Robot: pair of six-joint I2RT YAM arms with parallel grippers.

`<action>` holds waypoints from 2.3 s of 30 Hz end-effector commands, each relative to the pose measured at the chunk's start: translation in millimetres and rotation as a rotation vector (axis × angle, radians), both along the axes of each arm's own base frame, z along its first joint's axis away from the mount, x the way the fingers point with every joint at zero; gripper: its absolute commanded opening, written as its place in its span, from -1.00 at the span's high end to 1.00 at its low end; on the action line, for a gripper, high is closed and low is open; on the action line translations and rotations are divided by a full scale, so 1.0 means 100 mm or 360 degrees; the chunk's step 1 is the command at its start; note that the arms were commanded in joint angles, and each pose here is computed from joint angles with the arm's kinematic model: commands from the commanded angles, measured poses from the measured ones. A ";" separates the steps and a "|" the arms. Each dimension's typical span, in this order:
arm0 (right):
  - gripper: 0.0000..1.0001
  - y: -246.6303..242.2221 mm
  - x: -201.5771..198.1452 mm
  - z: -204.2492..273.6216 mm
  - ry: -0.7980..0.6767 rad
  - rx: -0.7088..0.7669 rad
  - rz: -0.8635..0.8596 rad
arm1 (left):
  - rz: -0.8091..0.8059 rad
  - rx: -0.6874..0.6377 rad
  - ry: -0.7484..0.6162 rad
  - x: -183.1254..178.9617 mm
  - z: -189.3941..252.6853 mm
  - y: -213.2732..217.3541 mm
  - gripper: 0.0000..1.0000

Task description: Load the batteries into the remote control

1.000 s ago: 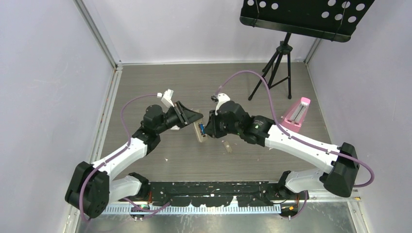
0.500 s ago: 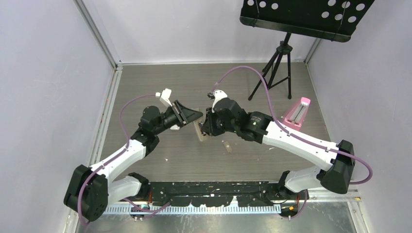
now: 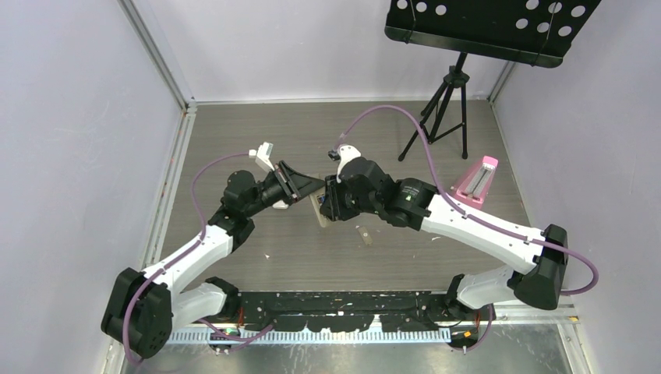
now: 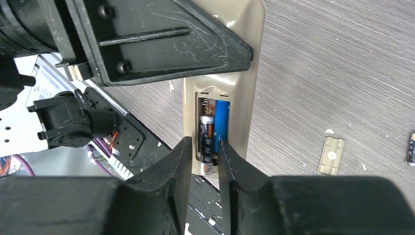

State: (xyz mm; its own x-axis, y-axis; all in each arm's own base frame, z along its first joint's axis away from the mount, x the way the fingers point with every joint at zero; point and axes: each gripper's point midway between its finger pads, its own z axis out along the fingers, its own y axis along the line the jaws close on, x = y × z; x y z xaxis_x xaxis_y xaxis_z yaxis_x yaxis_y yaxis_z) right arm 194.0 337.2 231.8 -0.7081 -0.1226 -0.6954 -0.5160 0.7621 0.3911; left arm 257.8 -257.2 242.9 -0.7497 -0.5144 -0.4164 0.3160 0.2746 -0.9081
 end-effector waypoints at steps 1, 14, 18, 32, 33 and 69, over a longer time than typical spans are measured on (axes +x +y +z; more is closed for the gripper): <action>0.33 0.00 0.04 0.14 -0.0038 0.0002 -0.0033 | -0.0082 -0.0153 -0.0073 -0.10 0.39 -0.03 1.00; 0.19 -0.01 0.13 0.48 -0.0105 0.0220 -0.0192 | -0.0082 -0.0295 0.0084 -0.07 0.40 -0.06 1.00; -0.13 -0.02 0.12 0.73 -0.0161 0.0495 -0.0246 | 0.0018 -0.0441 0.0183 -0.02 0.41 -0.01 1.00; -0.39 -0.62 0.18 1.32 -0.0268 0.1281 -0.0711 | 0.0322 -0.0999 0.0335 0.24 0.86 0.30 1.00; -0.39 -0.62 0.17 1.30 -0.0239 0.1309 -0.0717 | 0.0329 -0.1037 0.0322 0.25 0.91 0.32 1.00; 0.25 -0.20 0.42 1.04 0.0021 0.1556 -0.0854 | 0.0304 -0.1059 0.0173 0.24 1.07 0.27 1.00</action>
State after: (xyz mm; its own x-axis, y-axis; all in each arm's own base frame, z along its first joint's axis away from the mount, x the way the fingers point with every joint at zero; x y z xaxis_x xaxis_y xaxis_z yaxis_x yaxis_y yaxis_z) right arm 227.1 322.8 313.1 -0.5646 0.7406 -0.3644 -0.2054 0.3016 0.9311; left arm 294.1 -236.8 308.4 -0.6331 -0.7560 0.1662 0.0690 -0.2690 -0.9607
